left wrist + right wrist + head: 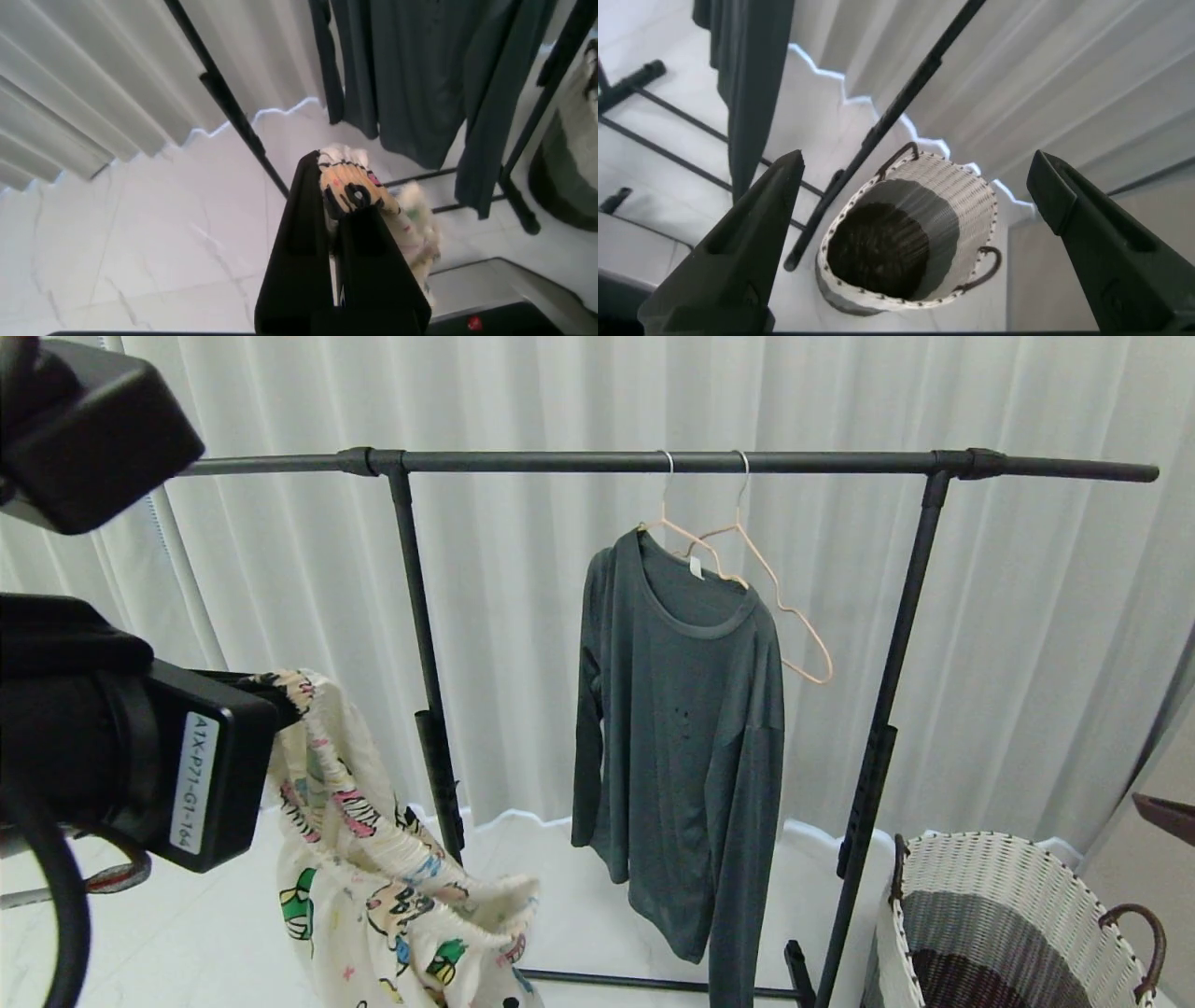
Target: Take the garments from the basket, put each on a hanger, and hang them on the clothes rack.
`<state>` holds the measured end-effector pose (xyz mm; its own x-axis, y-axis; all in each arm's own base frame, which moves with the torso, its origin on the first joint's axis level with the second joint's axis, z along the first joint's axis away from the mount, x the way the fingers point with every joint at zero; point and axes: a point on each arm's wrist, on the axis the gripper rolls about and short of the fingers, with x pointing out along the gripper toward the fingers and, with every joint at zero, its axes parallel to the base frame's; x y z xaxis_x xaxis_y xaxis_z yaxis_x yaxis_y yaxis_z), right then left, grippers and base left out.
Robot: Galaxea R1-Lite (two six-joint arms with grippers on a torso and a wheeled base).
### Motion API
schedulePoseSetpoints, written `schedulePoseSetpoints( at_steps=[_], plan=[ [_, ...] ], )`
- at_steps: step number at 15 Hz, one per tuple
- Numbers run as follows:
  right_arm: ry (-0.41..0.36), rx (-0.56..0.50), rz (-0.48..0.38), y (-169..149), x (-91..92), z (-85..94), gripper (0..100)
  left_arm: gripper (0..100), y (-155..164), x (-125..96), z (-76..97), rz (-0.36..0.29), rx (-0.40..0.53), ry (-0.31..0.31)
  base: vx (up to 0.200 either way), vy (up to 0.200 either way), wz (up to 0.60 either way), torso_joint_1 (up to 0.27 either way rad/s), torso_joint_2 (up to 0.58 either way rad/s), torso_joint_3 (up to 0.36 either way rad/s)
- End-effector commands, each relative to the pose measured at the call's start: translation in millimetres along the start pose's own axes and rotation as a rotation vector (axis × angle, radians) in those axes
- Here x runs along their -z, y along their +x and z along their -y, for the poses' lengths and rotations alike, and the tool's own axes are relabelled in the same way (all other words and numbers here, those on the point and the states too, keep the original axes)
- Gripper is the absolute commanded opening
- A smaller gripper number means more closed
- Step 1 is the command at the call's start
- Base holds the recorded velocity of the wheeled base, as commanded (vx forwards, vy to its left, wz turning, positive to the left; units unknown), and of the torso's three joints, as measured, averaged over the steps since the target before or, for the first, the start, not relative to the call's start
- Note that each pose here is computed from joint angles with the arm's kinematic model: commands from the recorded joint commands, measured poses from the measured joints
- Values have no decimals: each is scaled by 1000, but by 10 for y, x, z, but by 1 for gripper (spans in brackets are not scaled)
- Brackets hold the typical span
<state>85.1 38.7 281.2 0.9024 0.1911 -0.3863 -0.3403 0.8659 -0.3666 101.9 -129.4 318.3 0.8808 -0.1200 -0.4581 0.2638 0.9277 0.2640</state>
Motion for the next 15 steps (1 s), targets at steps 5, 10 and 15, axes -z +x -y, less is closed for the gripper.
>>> schedulePoseSetpoints(
  at_steps=[5,10,15],
  plan=[
    [8,-3,-6,18,-3,-4,100,0,5,21,0,-6,-1,6,0,0,0,155,-483,-235],
    [19,-9,-5,20,0,-7,100,0,-3,23,-8,-5,-1,5,0,0,0,319,-483,-247],
    [20,-19,-12,35,16,-17,100,0,5,41,-4,-10,-4,10,0,0,0,134,-267,-133]
  ],
)
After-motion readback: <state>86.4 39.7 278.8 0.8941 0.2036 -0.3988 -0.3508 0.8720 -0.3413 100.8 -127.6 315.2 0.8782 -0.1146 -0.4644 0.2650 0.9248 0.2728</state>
